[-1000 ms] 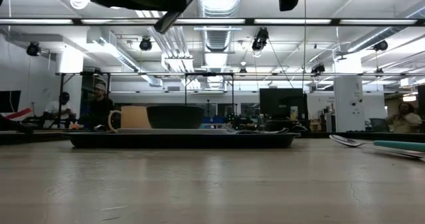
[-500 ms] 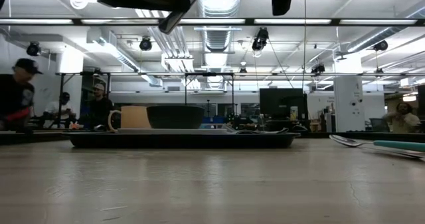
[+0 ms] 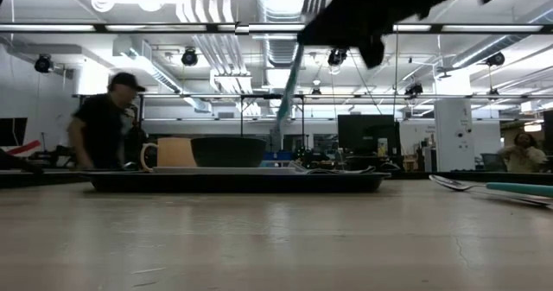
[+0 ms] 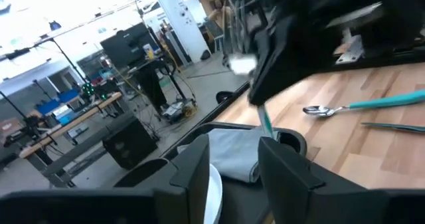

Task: Set up tray
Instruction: Put the fork on top of the napkin on the serving tray

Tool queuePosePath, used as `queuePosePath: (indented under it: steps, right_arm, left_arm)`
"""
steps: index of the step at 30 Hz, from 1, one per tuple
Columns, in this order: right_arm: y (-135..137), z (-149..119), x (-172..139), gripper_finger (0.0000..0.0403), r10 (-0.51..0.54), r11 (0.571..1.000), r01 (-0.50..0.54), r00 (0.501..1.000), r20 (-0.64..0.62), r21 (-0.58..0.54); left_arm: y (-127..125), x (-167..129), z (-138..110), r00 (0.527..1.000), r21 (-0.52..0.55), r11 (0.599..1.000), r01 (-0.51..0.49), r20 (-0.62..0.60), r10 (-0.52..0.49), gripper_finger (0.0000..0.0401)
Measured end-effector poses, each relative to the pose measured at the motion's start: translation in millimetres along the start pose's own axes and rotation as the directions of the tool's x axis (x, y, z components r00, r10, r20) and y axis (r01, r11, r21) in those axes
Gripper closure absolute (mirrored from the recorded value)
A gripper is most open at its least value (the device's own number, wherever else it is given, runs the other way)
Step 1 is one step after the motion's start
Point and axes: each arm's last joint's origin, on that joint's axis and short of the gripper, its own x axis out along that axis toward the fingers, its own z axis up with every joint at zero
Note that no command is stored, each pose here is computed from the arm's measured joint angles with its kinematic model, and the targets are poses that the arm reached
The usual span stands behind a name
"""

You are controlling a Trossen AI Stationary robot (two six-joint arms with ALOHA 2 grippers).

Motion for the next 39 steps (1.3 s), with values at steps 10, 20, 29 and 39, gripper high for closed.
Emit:
queuePosePath:
  steps: [10, 20, 29, 39]
  right_arm:
    - [-189.0, 51.5, 17.1, 0.0395, 0.315, 0.865, -0.225, 0.939, -0.135, 0.448]
    - [-303.4, 49.1, 35.9, 0.0395, 0.482, 0.684, -0.278, 0.866, -0.131, 0.674]
    - [-328.2, 45.1, 82.2, 0.0395, 0.464, 0.694, -0.036, 0.786, -0.409, 0.719]
    - [-315.0, 43.7, 101.0, 0.0395, 0.422, 0.717, 0.085, 0.737, -0.528, 0.692]
  left_arm:
    - [15.1, -15.2, 12.4, 0.995, 0.080, 0.995, 0.055, -0.086, -0.048, 0.0278]
    - [15.3, -20.8, 12.3, 0.994, 0.106, 0.992, 0.073, -0.088, -0.064, 0.0277]
    - [15.2, -18.9, 11.7, 0.991, 0.161, 0.984, 0.080, -0.120, -0.061, 0.0277]
    - [15.2, -18.9, 11.5, 0.990, 0.160, 0.984, 0.082, -0.129, -0.062, 0.0277]
